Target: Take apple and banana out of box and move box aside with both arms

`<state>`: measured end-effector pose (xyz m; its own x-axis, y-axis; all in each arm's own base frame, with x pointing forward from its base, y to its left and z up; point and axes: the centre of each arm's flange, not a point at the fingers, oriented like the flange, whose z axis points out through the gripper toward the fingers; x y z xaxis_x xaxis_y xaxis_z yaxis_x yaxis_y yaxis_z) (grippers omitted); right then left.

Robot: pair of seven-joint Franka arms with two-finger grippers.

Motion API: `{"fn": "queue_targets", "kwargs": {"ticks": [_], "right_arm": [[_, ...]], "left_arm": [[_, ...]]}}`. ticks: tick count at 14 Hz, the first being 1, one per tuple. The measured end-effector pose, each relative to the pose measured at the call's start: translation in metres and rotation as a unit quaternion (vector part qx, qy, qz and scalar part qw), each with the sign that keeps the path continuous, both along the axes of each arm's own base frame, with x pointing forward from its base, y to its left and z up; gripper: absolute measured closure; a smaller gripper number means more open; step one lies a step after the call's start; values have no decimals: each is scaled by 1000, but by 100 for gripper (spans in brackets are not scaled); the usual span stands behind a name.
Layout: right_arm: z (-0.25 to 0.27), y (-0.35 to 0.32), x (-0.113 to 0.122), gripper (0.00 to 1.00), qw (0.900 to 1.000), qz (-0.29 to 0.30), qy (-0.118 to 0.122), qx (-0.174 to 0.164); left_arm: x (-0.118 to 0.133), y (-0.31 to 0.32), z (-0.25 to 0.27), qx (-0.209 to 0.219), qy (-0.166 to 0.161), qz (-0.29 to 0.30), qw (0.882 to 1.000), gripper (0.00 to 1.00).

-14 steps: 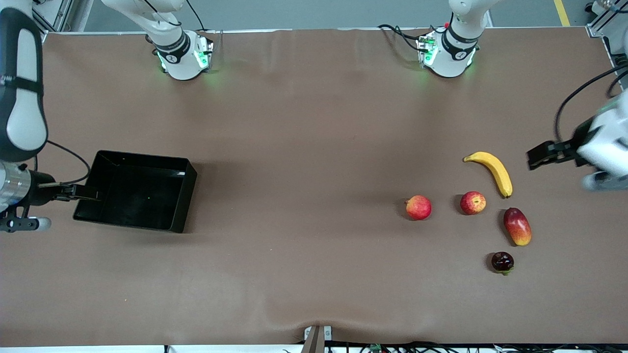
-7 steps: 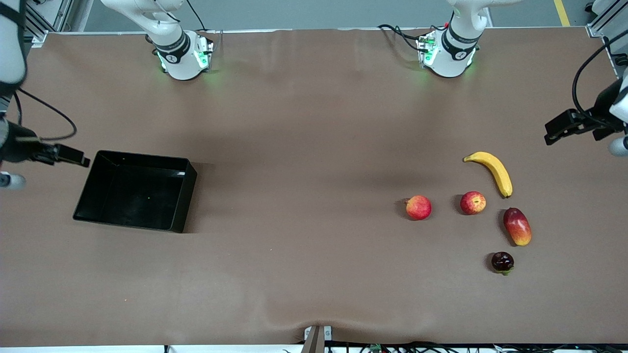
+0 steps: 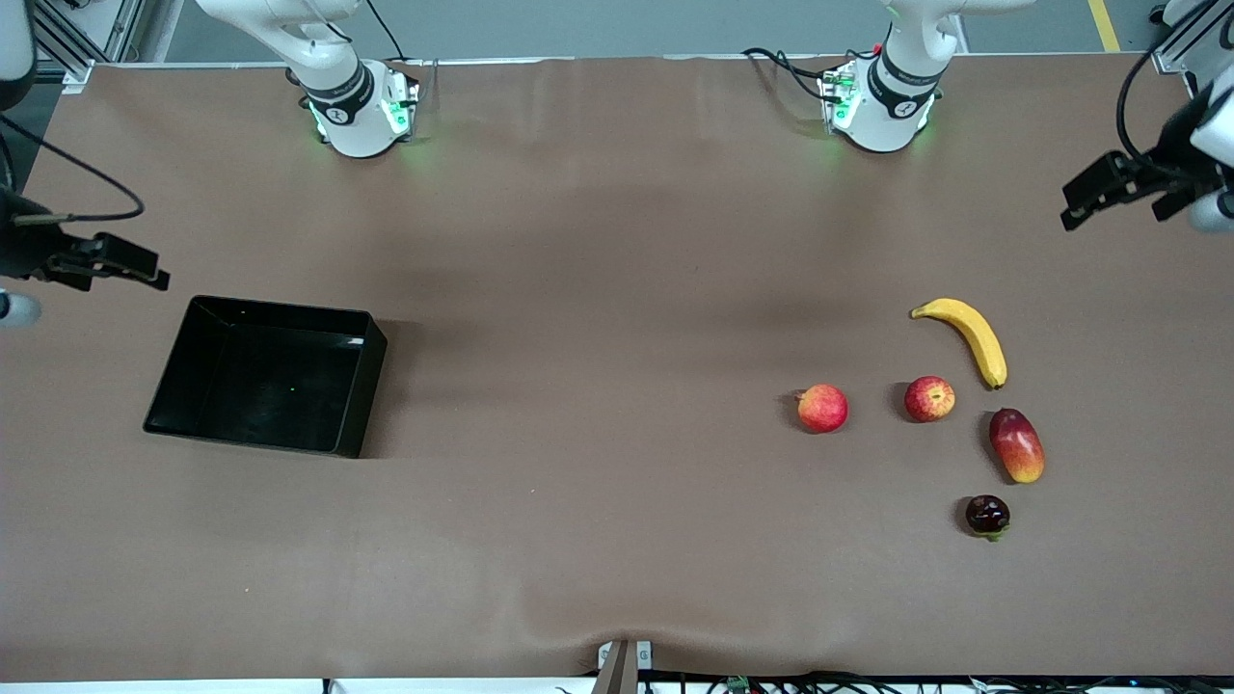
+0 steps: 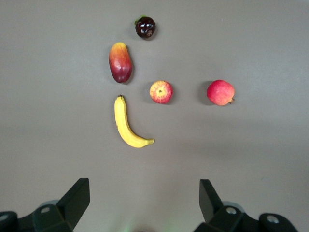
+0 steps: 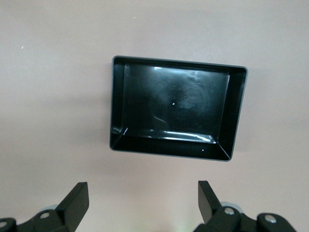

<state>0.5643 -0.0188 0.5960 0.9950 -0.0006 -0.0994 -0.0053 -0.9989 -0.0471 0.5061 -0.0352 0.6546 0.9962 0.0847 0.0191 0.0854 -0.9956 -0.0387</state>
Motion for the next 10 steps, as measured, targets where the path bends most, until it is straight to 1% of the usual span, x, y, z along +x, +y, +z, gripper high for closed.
{"fn": "queue_targets", "kwargs": {"ticks": [2,3,8,10], "right_arm": [[7,4,-6,0,1000,14,2,-6],[8,1,-7,0,1000,22,1,-11],[9,-6,-7,0,999,32,1,-17],[9,-6,-7,0,999,32,1,-17]], "left_arm": [[-11,-6,5,0,-5,-3,1000,0],[-12,-9,7,0,-9,-7,1000,0],[-9,-13,7,0,-12,-10,1000,0],[-10,-13,8,-2,-11,-2,1000,0]]}}
